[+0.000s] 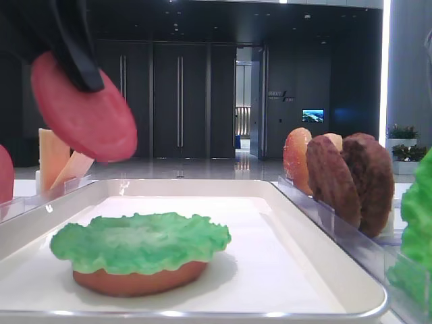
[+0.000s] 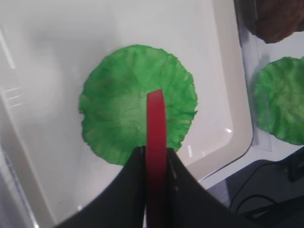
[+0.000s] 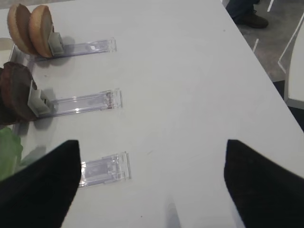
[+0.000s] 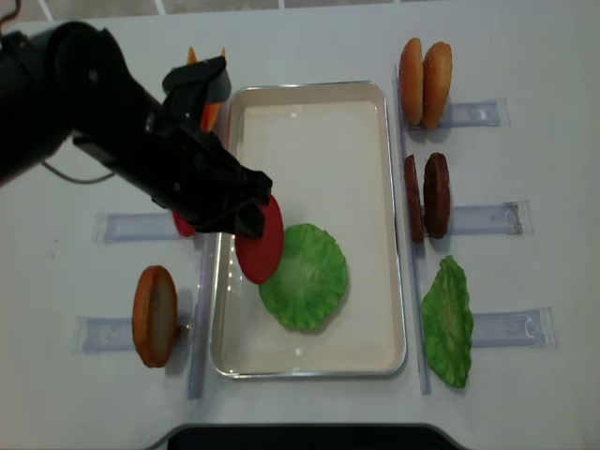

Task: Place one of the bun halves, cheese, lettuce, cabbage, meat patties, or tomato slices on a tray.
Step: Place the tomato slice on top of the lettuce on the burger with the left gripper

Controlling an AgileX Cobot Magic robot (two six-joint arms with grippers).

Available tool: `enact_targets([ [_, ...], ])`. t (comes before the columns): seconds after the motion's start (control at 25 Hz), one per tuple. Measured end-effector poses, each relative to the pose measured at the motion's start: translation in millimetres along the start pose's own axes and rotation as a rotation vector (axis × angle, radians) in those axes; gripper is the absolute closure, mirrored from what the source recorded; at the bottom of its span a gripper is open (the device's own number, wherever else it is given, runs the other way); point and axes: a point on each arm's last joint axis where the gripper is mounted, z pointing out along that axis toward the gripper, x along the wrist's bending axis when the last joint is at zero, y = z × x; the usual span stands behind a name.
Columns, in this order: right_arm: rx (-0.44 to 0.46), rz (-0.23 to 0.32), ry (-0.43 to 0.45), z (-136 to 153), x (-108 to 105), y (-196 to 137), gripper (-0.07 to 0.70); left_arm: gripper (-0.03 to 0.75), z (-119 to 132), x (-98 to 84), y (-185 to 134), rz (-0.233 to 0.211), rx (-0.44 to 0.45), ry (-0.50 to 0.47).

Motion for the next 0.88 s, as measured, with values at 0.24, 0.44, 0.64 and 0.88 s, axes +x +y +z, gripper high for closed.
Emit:
enact_targets([
  [0.24,0.000,0.000,0.000,0,0,0,0.051,0.666,21,9.0,-17,-0.023,-0.059,-0.065],
  [0.44,0.000,0.000,0.000,0,0,0,0.051,0.665,35,14.3,-15,-0.114,-0.088,-0.075],
  [0.64,0.000,0.000,0.000,0,0,0,0.051,0.665,54,18.4,-12,-0.131,-0.082,-0.087],
  [0.88,0.000,0.000,0.000,0,0,0,0.051,0.665,59,16.5,-10,-0.086,-0.097,-0.125],
])
